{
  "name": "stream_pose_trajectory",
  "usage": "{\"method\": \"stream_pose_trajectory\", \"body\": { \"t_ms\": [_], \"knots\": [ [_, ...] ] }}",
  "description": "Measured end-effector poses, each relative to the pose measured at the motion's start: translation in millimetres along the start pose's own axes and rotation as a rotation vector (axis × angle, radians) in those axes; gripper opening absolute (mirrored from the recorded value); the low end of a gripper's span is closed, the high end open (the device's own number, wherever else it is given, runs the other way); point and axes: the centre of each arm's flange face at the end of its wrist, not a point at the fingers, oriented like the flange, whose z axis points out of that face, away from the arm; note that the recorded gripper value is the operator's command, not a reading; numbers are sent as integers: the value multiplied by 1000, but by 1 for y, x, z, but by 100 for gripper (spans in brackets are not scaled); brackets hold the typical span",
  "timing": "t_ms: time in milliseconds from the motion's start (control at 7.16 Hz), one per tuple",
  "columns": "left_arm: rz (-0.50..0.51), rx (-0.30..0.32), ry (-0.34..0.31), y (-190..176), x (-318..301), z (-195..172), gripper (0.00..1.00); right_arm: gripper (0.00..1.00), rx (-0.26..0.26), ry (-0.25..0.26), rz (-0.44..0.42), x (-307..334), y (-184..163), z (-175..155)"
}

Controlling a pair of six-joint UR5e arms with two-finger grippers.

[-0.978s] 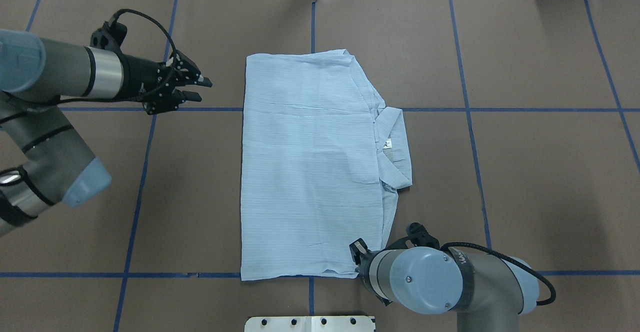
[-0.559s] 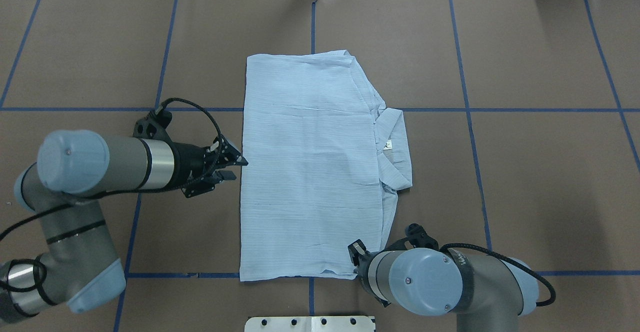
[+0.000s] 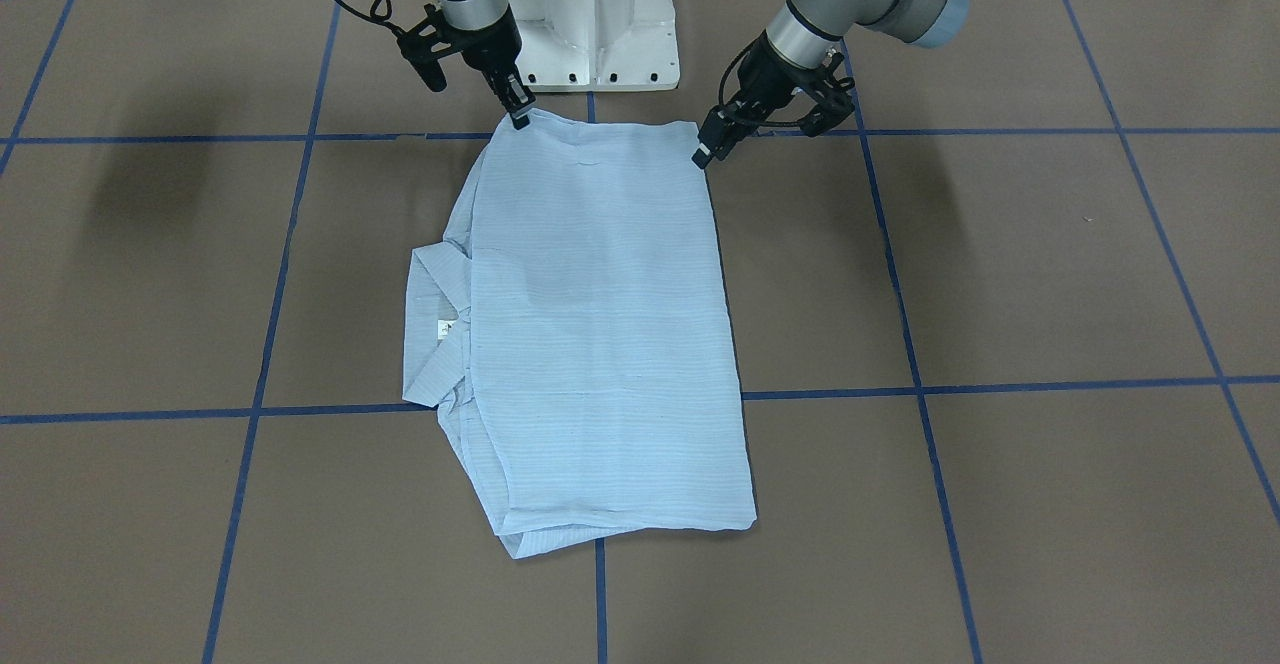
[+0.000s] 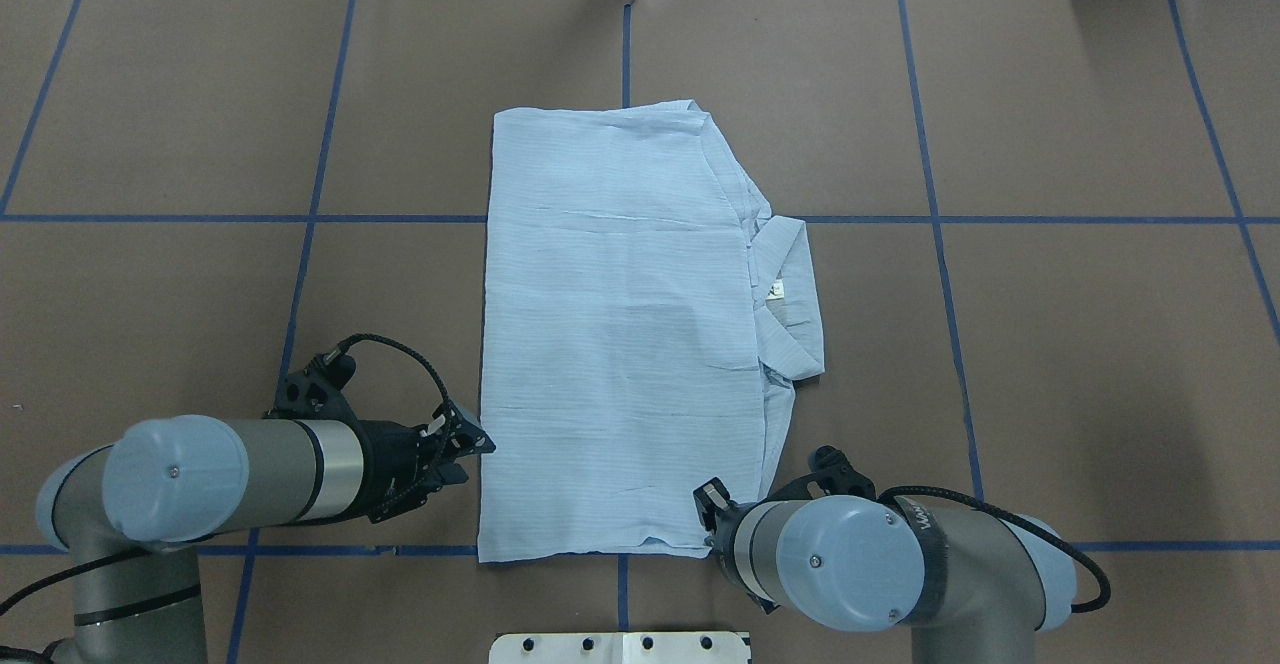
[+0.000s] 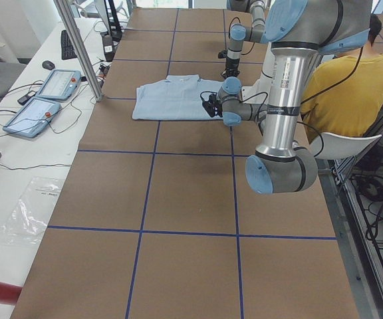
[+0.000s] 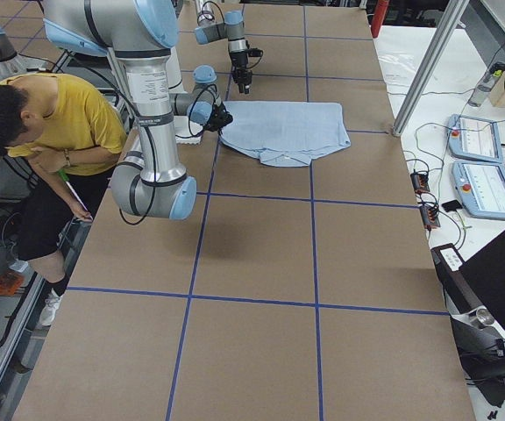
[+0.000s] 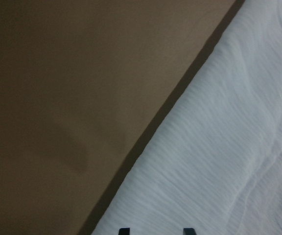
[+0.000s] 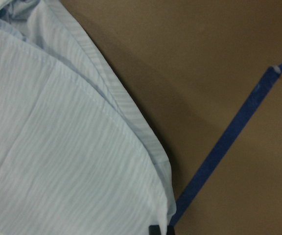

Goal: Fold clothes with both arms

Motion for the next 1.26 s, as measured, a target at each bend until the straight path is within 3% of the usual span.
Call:
{"method": "stream_pose_trajectory", "body": {
  "t_ms": [419, 1257],
  "knots": [
    [-20, -15, -58, 29, -22, 14, 53, 0, 1, -1, -1, 0, 0, 0],
    [-24, -21, -106, 56, -43, 28, 56, 0, 1, 0, -2, 0, 0, 0]
  ]
}}
